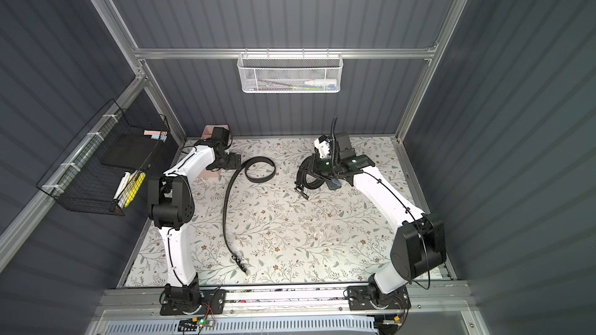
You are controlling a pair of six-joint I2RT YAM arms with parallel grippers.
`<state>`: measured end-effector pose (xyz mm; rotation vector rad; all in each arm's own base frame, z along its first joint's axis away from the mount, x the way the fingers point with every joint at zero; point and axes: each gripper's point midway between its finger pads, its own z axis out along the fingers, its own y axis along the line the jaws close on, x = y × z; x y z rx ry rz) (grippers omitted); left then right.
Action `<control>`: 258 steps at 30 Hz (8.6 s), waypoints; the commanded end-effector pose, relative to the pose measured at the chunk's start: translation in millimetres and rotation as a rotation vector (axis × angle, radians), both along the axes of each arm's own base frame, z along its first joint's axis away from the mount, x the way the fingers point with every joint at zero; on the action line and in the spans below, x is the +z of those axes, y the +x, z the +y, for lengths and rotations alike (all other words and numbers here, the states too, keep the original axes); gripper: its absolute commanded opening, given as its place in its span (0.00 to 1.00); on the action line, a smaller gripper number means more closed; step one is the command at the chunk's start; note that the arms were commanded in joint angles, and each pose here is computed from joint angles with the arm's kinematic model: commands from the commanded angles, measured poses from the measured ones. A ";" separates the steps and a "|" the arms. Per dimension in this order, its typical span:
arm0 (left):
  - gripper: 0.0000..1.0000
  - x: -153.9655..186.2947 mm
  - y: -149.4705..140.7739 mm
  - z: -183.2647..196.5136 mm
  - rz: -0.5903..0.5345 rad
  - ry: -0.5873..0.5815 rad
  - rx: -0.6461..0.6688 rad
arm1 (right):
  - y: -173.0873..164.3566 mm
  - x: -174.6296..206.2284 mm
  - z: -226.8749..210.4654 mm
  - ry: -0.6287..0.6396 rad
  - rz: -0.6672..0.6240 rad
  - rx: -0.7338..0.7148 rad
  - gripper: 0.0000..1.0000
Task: Place the belts into the storage roll
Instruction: Move the container to the center of the board, then place the belt in the container, then adjust the container at the center of the board, then roll the belt at the center of the board.
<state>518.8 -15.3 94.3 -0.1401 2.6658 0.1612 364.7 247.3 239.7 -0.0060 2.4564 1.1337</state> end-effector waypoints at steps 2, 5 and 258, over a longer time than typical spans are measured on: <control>0.99 39.4 0.5 3.2 -0.092 0.001 -0.010 | -3.5 20.5 2.7 0.028 -0.037 0.036 0.00; 0.99 47.4 5.7 10.4 -0.101 0.070 -0.042 | -6.0 14.9 4.3 0.044 -0.005 0.034 0.00; 0.95 -55.0 -184.7 -165.0 0.300 -0.455 -0.312 | 8.3 -211.2 -17.6 -0.752 -0.049 0.679 0.87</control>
